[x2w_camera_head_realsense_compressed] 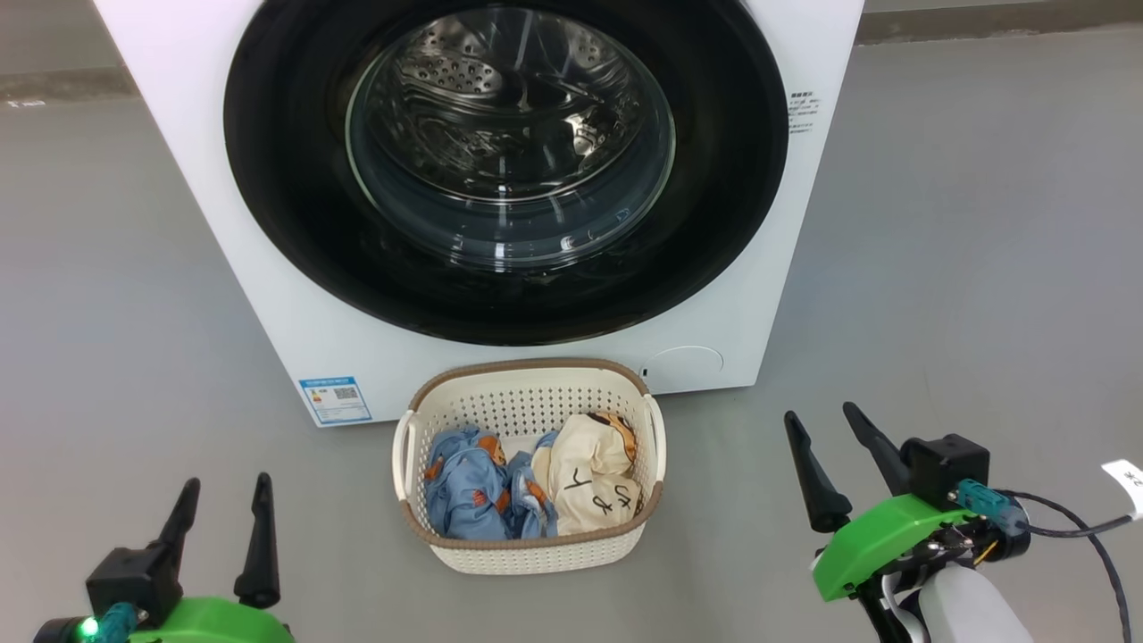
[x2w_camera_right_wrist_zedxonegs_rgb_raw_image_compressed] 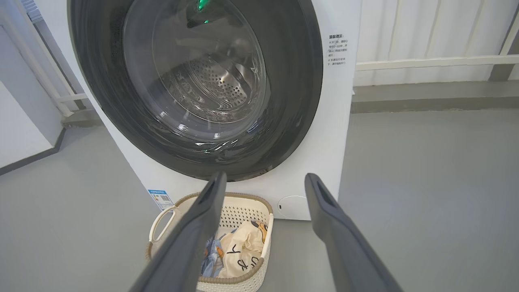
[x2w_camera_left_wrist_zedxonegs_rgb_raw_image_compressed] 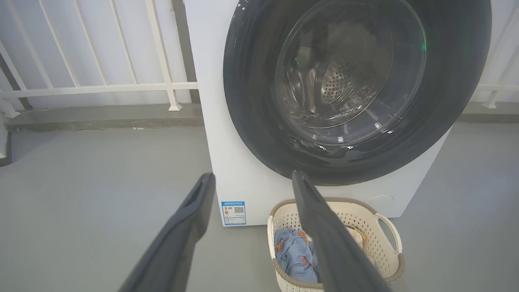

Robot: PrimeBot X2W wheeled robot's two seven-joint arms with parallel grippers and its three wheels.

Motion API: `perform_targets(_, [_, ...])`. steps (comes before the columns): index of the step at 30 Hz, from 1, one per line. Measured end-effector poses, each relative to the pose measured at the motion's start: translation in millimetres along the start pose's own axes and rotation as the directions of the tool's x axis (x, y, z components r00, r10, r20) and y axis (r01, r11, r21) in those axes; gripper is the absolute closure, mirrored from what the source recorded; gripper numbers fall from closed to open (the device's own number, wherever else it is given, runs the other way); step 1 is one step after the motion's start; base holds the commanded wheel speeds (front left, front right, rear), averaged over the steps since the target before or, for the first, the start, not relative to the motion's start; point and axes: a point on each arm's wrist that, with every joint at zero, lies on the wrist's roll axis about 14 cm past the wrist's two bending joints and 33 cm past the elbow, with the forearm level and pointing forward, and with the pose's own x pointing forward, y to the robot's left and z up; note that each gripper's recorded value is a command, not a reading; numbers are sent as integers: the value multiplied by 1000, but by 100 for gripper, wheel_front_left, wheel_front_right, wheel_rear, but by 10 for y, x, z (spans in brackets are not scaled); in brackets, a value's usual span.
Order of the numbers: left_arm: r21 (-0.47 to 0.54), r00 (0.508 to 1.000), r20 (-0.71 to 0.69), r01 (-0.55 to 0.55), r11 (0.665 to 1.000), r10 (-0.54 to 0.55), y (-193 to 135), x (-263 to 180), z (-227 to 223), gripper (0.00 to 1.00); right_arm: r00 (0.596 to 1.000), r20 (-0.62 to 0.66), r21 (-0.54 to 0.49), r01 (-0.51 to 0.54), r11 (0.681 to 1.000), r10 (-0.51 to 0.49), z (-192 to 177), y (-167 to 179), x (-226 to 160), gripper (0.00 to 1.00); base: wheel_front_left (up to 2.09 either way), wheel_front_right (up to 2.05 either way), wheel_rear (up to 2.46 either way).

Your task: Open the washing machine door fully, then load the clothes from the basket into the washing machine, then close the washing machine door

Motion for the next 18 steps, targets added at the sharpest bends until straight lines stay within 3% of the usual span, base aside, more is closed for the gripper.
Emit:
perform_targets(8, [62,1000,-22,-10,998,12,63,-37,-73,0,1000,9,-86,-27,996,28,34,49,20,0,0,0,0])
perform_targets(18, [58,999,-18,-31,998,32,114,-46,-62,0,1000,14,-84,-3,996,4,55,-27,-2,0,0,0,0])
